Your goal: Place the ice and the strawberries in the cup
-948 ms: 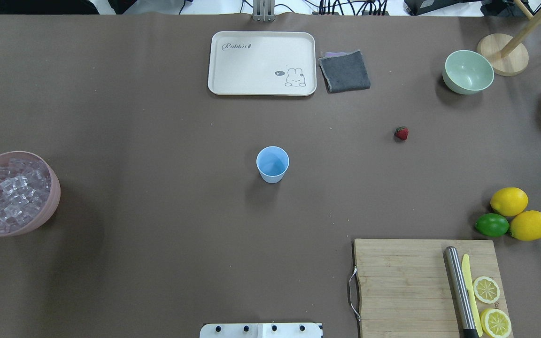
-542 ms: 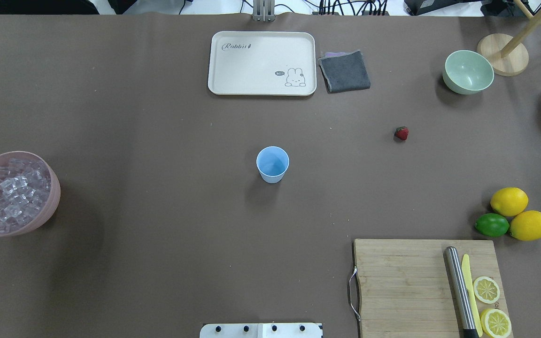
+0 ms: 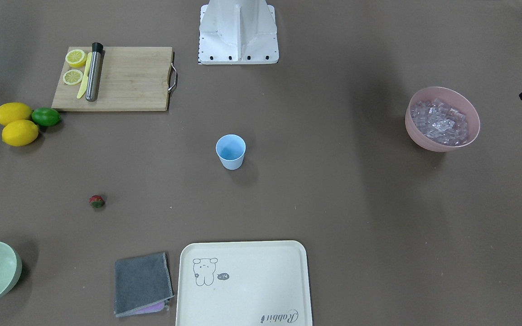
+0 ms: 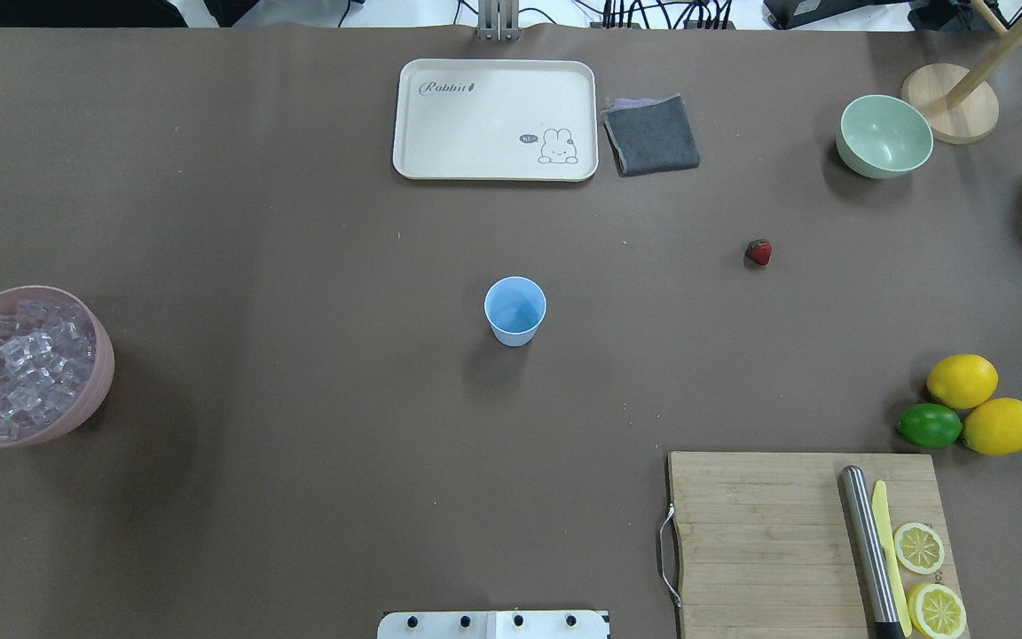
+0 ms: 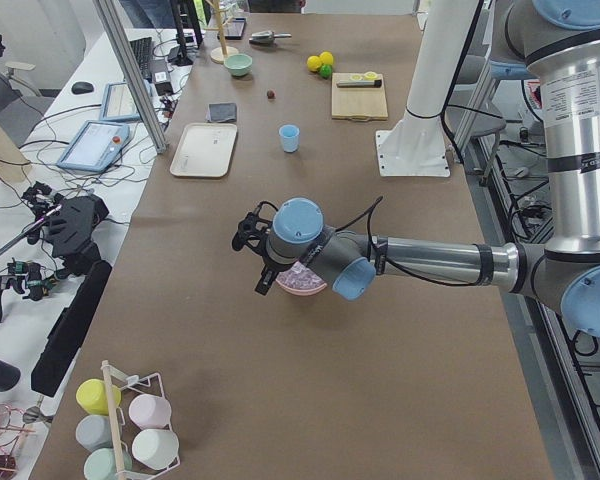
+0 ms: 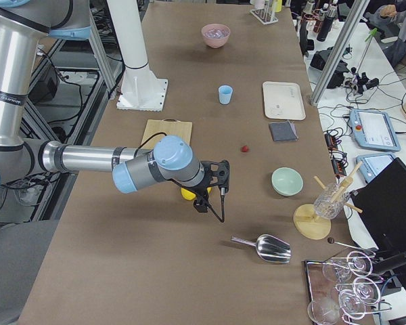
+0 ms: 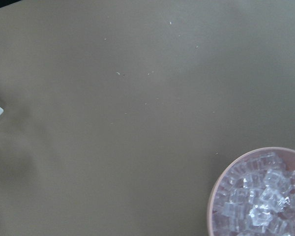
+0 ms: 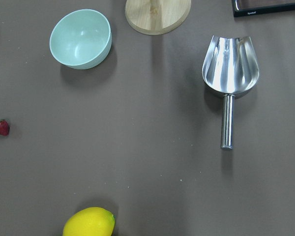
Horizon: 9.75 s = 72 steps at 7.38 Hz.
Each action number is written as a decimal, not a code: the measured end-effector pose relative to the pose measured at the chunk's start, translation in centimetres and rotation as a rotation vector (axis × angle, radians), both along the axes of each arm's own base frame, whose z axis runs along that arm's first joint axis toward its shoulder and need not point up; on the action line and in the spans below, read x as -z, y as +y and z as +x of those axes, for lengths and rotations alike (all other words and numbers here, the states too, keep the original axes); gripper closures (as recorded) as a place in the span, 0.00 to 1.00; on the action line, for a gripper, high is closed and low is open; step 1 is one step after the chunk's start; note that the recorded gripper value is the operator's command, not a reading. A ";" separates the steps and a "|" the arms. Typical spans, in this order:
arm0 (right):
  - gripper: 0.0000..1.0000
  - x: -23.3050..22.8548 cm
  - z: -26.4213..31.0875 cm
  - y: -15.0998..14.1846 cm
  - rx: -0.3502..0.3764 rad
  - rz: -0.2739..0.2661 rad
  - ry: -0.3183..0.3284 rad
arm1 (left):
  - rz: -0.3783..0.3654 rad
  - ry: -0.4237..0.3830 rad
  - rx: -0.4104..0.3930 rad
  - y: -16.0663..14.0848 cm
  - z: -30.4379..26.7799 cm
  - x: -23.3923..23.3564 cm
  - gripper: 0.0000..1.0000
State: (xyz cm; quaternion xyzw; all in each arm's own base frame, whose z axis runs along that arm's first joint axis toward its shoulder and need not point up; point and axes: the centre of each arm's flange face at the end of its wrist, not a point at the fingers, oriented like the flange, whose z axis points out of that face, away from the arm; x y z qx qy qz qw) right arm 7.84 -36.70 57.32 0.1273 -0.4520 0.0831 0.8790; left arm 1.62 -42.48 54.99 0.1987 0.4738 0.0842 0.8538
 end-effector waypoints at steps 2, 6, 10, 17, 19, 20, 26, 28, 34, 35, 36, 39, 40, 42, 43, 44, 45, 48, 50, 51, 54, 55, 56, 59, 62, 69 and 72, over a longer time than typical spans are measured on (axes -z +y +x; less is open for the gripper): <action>0.00 1.0 -1.6 -0.8 -0.010 -0.040 -0.009 | -0.080 0.026 0.045 0.6 3.9 0.4 0.02; 0.00 1.3 -3.0 -1.7 -0.014 -0.051 0.030 | -0.120 -0.046 0.139 1.5 13.2 1.4 0.02; 0.00 1.3 -3.1 -1.8 -0.012 -0.046 0.036 | -0.147 -0.096 0.112 3.9 16.7 -0.1 0.02; 0.00 1.1 -3.0 -2.0 -0.013 -0.044 0.047 | -0.138 -0.097 0.115 2.9 18.9 0.1 0.03; 0.00 1.1 -3.0 -2.1 -0.014 -0.044 0.048 | -0.140 -0.099 0.113 2.7 19.1 -0.1 0.03; 0.00 1.1 -3.1 -2.1 -0.013 -0.044 0.048 | -0.140 -0.100 0.111 2.8 19.1 -0.2 0.04; 0.00 1.0 -3.1 -2.1 -0.014 -0.045 0.055 | -0.126 -0.099 0.070 4.0 20.2 -0.6 0.52; 0.00 1.0 -3.1 -2.1 -0.014 -0.045 0.055 | -0.122 -0.100 0.067 4.1 20.2 -0.7 0.72; 0.00 1.0 -3.1 -2.1 -0.013 -0.045 0.055 | -0.114 -0.083 0.073 3.9 19.5 0.2 1.00; 0.00 1.0 -3.1 -2.1 -0.013 -0.045 0.054 | -0.110 -0.072 0.072 3.8 19.3 0.8 1.00; 0.00 1.0 -3.1 -2.1 -0.013 -0.045 0.054 | -0.113 -0.051 0.067 3.6 18.9 1.4 1.00; 0.00 1.0 -3.1 -2.1 -0.014 -0.045 0.054 | -0.112 0.059 0.073 0.6 17.1 5.5 1.00; 0.00 1.0 -3.1 -2.1 -0.014 -0.045 0.054 | -0.125 0.110 0.096 -0.9 17.9 8.1 1.00; 0.00 1.0 -3.1 -2.1 -0.014 -0.045 0.055 | -0.192 0.231 0.122 -3.2 21.8 14.3 1.00; 0.00 1.0 -3.1 -2.1 -0.013 -0.045 0.054 | -0.220 0.271 0.122 -3.7 24.7 17.3 1.00; 0.00 1.0 -3.1 -2.1 -0.012 -0.045 0.053 | -0.246 0.292 0.136 -4.3 28.3 20.9 1.00; 0.00 1.0 -3.1 -2.1 -0.012 -0.045 0.053 | -0.270 0.293 0.158 -4.3 32.6 25.0 1.00; 0.00 0.9 -3.2 -2.1 -0.012 -0.047 0.054 | -0.307 0.244 0.228 -2.0 43.9 35.1 1.00; 0.00 0.9 -3.2 -2.1 -0.011 -0.047 0.053 | -0.318 0.243 0.278 -1.2 49.9 38.8 1.00; 0.00 0.8 -3.2 -2.1 -0.009 -0.048 0.052 | -0.319 0.243 0.300 -0.9 52.4 40.2 1.00; 0.00 0.5 -3.5 -2.2 -0.002 -0.054 0.051 | -0.313 0.230 0.347 -0.8 56.1 41.4 0.76; 0.00 0.5 -3.5 -2.2 -0.002 -0.056 0.051 | -0.305 0.227 0.350 -0.5 56.6 41.4 0.16; 0.00 0.4 -3.5 -2.2 -0.001 -0.057 0.051 | -0.291 0.222 0.343 -0.3 56.8 41.3 0.03; 0.00 0.3 -3.6 -2.3 -0.002 -0.059 0.052 | -0.240 0.219 0.310 0.7 55.5 41.1 0.02; 0.00 0.3 -3.6 -2.4 -0.001 -0.058 0.052 | -0.235 0.208 0.275 2.1 52.7 39.4 0.01; 0.00 -0.4 -3.6 -2.7 -0.003 -0.066 0.065 | -0.119 -0.203 0.042 -1.8 25.1 29.4 0.01; 0.00 -0.4 -3.6 -2.7 -0.005 -0.065 0.069 | -0.027 -0.318 -0.072 -1.7 15.7 19.5 0.01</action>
